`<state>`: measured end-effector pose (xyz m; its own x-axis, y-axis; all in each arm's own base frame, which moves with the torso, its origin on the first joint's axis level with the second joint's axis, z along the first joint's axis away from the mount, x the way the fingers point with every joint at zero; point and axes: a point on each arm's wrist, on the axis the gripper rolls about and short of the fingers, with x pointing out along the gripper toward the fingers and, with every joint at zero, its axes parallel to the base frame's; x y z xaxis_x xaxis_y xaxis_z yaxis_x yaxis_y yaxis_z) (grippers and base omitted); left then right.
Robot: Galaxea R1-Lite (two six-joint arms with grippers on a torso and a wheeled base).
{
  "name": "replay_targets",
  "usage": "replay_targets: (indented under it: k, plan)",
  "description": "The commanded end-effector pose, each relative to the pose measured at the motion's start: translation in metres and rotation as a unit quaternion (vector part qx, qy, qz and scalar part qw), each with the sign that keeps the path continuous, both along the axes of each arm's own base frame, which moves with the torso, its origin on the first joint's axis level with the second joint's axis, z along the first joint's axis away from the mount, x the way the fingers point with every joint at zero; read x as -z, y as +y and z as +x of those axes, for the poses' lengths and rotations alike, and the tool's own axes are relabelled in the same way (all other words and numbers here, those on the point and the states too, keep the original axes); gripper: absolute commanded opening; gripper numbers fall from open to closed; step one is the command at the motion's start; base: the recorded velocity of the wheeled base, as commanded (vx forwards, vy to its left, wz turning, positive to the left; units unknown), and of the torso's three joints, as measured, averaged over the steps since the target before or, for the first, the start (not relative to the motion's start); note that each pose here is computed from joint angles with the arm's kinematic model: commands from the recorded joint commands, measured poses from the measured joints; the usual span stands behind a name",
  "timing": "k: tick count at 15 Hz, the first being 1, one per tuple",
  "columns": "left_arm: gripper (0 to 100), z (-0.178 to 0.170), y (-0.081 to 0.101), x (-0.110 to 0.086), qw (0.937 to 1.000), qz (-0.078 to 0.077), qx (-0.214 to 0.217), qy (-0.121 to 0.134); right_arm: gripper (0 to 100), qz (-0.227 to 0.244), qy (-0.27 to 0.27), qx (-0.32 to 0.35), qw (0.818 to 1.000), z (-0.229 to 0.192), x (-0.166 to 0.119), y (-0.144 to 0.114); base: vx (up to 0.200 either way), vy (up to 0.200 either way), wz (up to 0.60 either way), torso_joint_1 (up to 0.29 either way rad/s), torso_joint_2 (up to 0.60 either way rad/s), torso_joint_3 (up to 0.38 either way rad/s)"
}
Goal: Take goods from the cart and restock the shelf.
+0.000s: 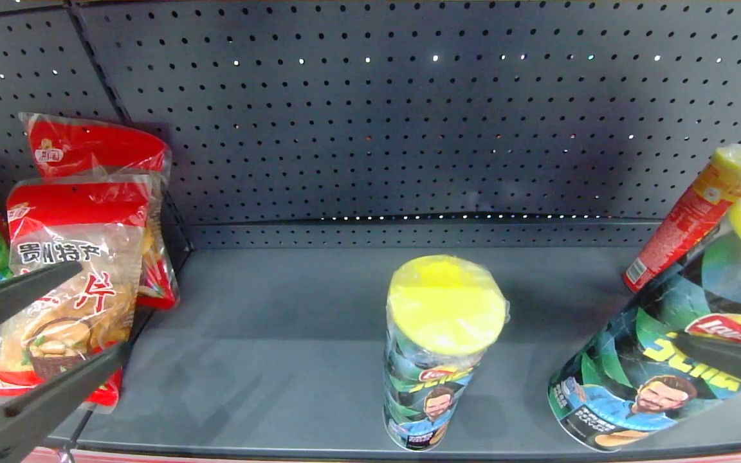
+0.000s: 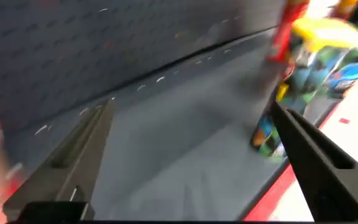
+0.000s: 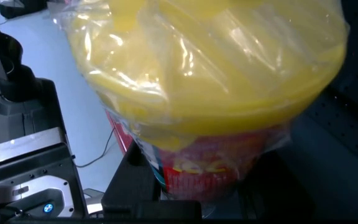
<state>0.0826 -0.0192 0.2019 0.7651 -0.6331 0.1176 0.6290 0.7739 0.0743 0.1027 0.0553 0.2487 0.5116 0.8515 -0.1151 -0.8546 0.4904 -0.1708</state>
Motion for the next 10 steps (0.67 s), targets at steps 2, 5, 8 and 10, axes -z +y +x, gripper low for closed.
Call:
replay_targets:
  k: [2,5,8,10]
  plan:
    - [100,-0.068,0.008,0.034,0.9960,0.002,-0.078,-0.044,0,0.001,-0.004,-0.001,1.000,-0.001,-0.002,0.000,0.000,0.000,0.00,0.000,0.00,0.000]
    - [100,-0.095,0.008,0.092,0.9899,0.000,-0.135,0.043,0,0.001,-0.005,-0.001,1.000,-0.002,-0.002,-0.001,0.000,0.000,0.00,0.000,0.00,0.000]
    - [100,-0.103,0.010,0.116,0.9811,0.003,-0.176,0.080,0,0.003,-0.010,-0.001,1.000,-0.004,-0.002,-0.002,0.000,0.000,0.00,0.000,0.00,0.000]
    - [100,-0.102,0.011,0.119,0.9831,0.009,-0.163,0.084,0,0.003,-0.010,-0.001,1.000,-0.005,-0.002,-0.002,0.000,0.000,0.00,0.000,0.00,0.000]
